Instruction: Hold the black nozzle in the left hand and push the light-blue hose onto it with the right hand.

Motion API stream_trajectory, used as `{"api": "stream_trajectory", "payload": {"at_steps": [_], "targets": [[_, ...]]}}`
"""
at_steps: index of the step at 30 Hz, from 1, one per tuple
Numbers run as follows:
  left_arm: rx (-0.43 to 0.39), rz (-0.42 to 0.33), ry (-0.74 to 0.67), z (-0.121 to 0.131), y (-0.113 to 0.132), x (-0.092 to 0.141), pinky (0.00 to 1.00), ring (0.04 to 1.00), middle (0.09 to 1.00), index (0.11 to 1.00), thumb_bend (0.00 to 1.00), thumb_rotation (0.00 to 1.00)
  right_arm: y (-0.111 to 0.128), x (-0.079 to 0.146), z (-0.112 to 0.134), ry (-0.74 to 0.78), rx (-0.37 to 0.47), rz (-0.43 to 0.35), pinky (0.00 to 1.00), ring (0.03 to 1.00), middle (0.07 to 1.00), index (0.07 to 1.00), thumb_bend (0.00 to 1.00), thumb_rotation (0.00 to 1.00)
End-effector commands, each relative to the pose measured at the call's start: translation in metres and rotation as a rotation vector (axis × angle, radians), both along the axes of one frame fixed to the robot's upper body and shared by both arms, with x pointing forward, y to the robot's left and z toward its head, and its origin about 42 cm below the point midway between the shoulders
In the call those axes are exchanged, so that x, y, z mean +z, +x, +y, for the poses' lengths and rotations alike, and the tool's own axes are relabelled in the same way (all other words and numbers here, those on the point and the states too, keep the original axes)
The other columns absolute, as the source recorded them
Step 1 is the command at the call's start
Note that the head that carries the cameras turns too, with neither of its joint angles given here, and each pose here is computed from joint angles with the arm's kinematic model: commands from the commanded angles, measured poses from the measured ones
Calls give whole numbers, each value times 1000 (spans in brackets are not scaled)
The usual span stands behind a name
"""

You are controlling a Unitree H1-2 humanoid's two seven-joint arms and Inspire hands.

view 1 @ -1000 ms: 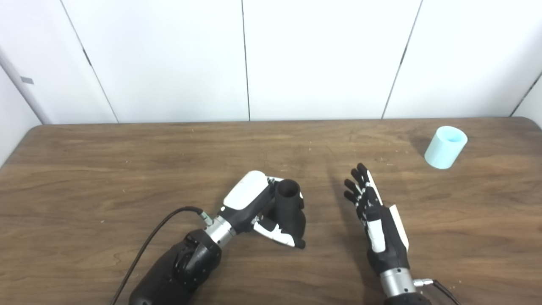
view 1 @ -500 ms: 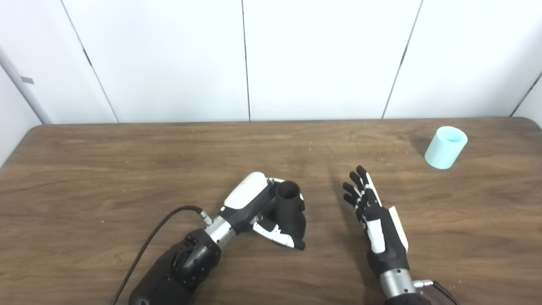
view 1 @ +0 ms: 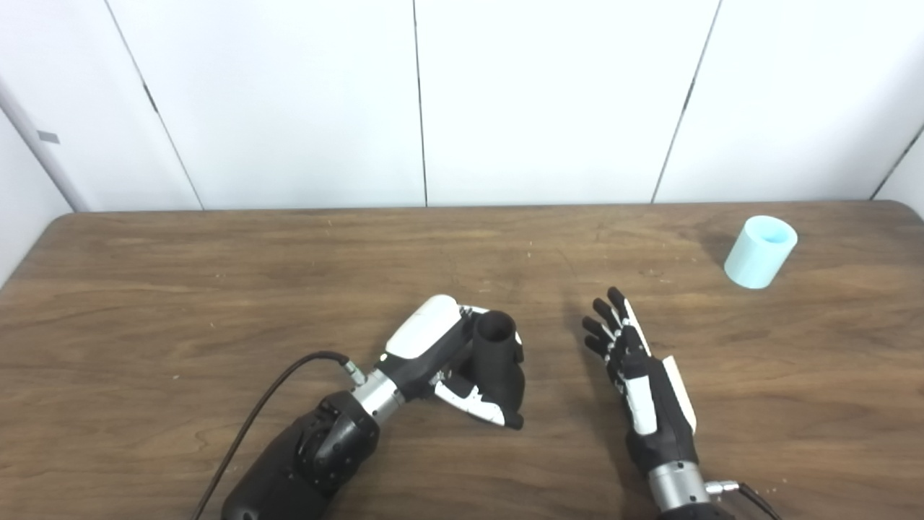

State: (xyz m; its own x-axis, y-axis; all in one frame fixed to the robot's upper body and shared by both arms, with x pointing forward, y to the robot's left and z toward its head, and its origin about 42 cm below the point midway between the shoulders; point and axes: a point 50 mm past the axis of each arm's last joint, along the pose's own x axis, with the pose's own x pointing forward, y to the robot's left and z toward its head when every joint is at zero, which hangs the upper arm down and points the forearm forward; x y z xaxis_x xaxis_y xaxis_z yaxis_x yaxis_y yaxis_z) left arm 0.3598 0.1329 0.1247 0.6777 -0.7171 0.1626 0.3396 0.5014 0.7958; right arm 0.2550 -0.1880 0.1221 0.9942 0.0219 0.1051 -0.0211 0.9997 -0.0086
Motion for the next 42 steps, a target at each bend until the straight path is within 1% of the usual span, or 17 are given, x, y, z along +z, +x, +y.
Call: {"api": "stream_trajectory", "payload": {"at_steps": [1,4,6,11,13,18,20,22,24,25,27,28,33,36,37,40,42], "targets": [[4,239,155,11,-54,-86,467,484,386,358,752,293,0,13,-2,11,6,-61,888,908,948,995,714,1000],[4,234,160,9,-53,-87,467,483,386,360,752,292,2,22,-9,9,4,-71,889,905,928,976,719,1000],[6,232,157,9,-53,-86,467,482,386,360,752,292,7,36,-17,7,4,-87,882,889,904,946,725,1000],[8,234,154,8,-54,-88,466,482,394,366,754,296,18,82,-34,-17,4,-152,759,762,781,819,707,955],[7,234,152,7,-54,-88,466,483,395,363,756,299,26,102,-43,-93,-9,-216,704,718,736,798,689,915],[6,236,150,7,-55,-87,465,485,395,364,757,300,64,154,-82,-496,-106,-377,604,652,677,765,773,775],[7,237,149,7,-55,-87,465,486,395,365,757,300,78,169,-98,-653,-149,-397,581,654,683,762,807,714],[7,237,148,7,-55,-87,465,485,393,363,757,300,95,183,-115,-842,-196,-395,630,713,747,779,844,643],[7,237,148,7,-55,-87,465,484,390,361,758,300,108,195,-127,-978,-235,-372,677,761,794,797,885,591],[8,237,149,7,-55,-87,465,483,386,360,758,299,113,201,-131,-1023,-249,-357,722,792,814,801,918,524],[8,237,149,7,-55,-87,465,482,384,359,758,299,124,212,-139,-1117,-271,-309,773,828,840,814,948,492],[8,237,149,7,-55,-87,465,482,383,359,758,299,128,215,-142,-1150,-280,-287,847,868,870,834,979,458],[6,235,151,6,-56,-86,464,481,384,355,758,298,149,232,-162,-1190,-313,-172,967,948,956,866,1000,410],[6,233,153,6,-56,-86,463,483,385,354,758,297,161,240,-176,-1174,-325,-146,984,966,974,871,1000,373],[6,233,154,6,-56,-86,463,483,385,354,758,297,165,244,-180,-1211,-336,-125,977,969,976,872,1000,361],[7,235,154,6,-56,-86,463,483,384,353,758,297,175,255,-187,-1317,-360,-1,906,957,977,870,1000,370],[8,237,152,6,-56,-86,463,483,384,353,758,297,182,257,-190,-1321,-351,78,921,942,936,849,1000,398]]}}
